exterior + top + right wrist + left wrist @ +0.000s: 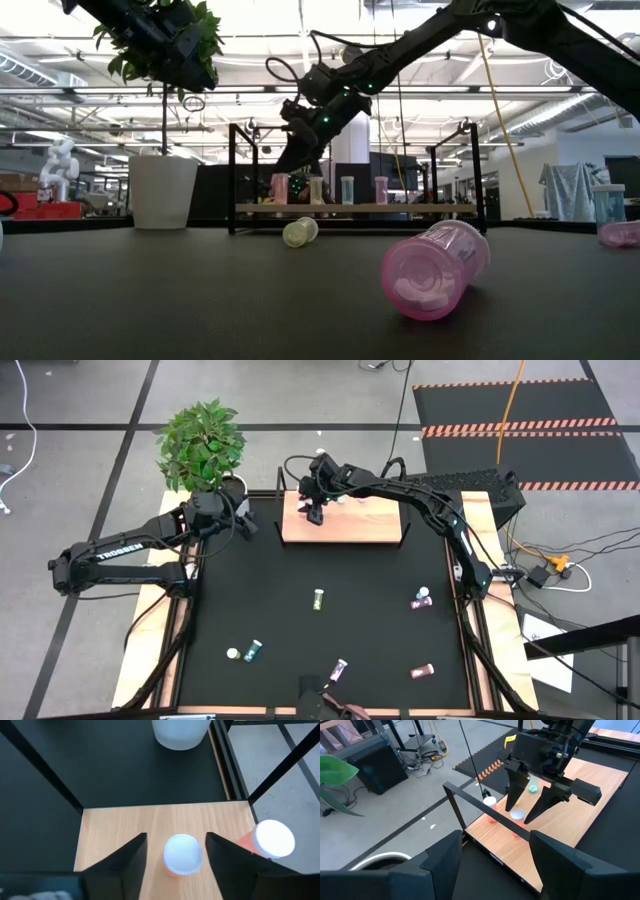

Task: Pick and place medicine bottles onto shelf by color
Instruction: Put the left pink pill bottle on the shelf aligned with the other pink pill bottle, then put the right yellow pill bottle on the shelf aligned with the other yellow pill bottle

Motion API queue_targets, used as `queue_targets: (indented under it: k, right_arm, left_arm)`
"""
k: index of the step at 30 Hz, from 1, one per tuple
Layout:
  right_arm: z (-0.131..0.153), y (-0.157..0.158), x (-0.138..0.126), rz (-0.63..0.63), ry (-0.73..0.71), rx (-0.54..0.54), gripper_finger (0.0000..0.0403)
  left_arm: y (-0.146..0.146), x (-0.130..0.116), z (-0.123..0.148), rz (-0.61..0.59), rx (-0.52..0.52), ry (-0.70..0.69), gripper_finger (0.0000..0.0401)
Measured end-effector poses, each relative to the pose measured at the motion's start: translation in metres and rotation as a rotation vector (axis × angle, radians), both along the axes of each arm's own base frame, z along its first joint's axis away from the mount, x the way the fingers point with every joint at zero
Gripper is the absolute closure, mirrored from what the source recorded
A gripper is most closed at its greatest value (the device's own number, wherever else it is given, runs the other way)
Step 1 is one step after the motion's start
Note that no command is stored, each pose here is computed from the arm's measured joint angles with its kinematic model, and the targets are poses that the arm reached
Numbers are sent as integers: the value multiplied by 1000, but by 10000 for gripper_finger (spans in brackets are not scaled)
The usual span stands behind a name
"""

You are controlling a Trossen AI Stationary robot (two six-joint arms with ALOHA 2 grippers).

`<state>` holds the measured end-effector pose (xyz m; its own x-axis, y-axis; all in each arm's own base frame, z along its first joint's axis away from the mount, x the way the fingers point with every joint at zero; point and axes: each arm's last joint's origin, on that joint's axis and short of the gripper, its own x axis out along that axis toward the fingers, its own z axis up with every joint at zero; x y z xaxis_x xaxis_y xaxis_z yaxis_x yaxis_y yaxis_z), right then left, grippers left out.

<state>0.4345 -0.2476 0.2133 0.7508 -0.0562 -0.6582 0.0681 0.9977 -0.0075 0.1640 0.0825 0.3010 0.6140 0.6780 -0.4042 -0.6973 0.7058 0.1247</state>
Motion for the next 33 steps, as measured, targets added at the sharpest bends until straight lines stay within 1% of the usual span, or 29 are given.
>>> queue_targets:
  k: [4, 7, 10, 15, 19, 22, 26, 28, 31, 33]
  right_arm:
    - [0, -1, 0, -30, 4, 2, 165]
    - [9, 1, -4, -43, 10, 12, 147]
    - [34, 6, -13, -44, -14, -2, 138]
    - [89, 18, -35, -79, -89, -5, 136]
    - [128, 29, -55, -126, -146, 20, 136]
    - [145, 37, -67, -177, -158, 56, 142]
    - [155, 55, -76, -220, -173, 133, 154]
    - [156, 69, -81, -257, -186, 154, 160]
    - [148, 97, -92, -315, -187, 177, 169]
    - [143, 119, -101, -331, -218, 187, 176]
  left_arm:
    - [0, 0, 0, 5, -8, -7, 167]
    - [-1, 0, 0, 7, -17, -17, 167]
    - [-2, 1, 0, -2, -42, -40, 167]
    - [-4, 3, 0, -60, -109, -86, 167]
    - [-10, 10, -5, -102, -215, -123, 167]
    - [-18, 15, -8, -133, -288, -136, 167]
    - [-30, 18, -18, -128, -428, -104, 167]
    - [-35, 19, -23, -131, -476, -72, 167]
    - [-41, 21, -30, -149, -505, 0, 167]
    - [-44, 27, -33, -178, -514, 14, 167]
